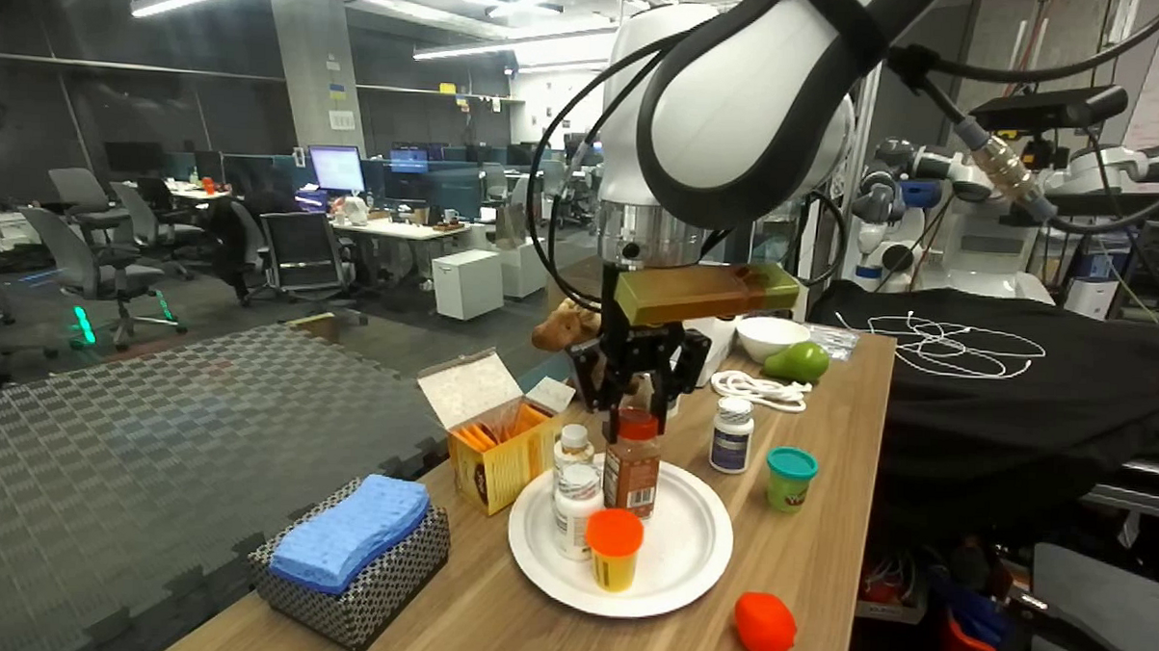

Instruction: Place the containers and orange plush toy on the white plate

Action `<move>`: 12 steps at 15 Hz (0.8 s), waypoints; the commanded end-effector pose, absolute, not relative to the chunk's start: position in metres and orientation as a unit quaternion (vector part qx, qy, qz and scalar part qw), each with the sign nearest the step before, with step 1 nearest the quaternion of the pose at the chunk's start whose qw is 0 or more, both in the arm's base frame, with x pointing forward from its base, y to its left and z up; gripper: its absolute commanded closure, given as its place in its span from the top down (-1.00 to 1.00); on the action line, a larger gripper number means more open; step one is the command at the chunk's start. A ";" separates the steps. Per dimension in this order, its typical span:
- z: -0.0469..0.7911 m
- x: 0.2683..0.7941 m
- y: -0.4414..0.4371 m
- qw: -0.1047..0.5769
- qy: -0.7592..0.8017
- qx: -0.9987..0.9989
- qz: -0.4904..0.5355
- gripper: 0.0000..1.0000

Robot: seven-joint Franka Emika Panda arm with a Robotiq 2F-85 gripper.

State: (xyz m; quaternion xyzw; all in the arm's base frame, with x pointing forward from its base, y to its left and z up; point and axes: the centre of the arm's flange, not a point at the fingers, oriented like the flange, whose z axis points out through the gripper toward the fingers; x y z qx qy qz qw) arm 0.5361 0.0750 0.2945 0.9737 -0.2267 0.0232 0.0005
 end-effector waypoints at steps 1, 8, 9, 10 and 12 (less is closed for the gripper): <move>0.302 0.517 0.088 -0.007 -0.234 0.972 0.030 -0.50; 0.294 0.515 0.103 -0.011 -0.245 0.968 0.060 -0.50; 0.294 0.516 0.105 -0.012 -0.245 0.967 0.064 -0.50; 0.293 0.516 0.106 -0.013 -0.245 0.967 0.068 -0.50; 0.292 0.514 0.109 -0.010 -0.235 0.969 0.073 -0.50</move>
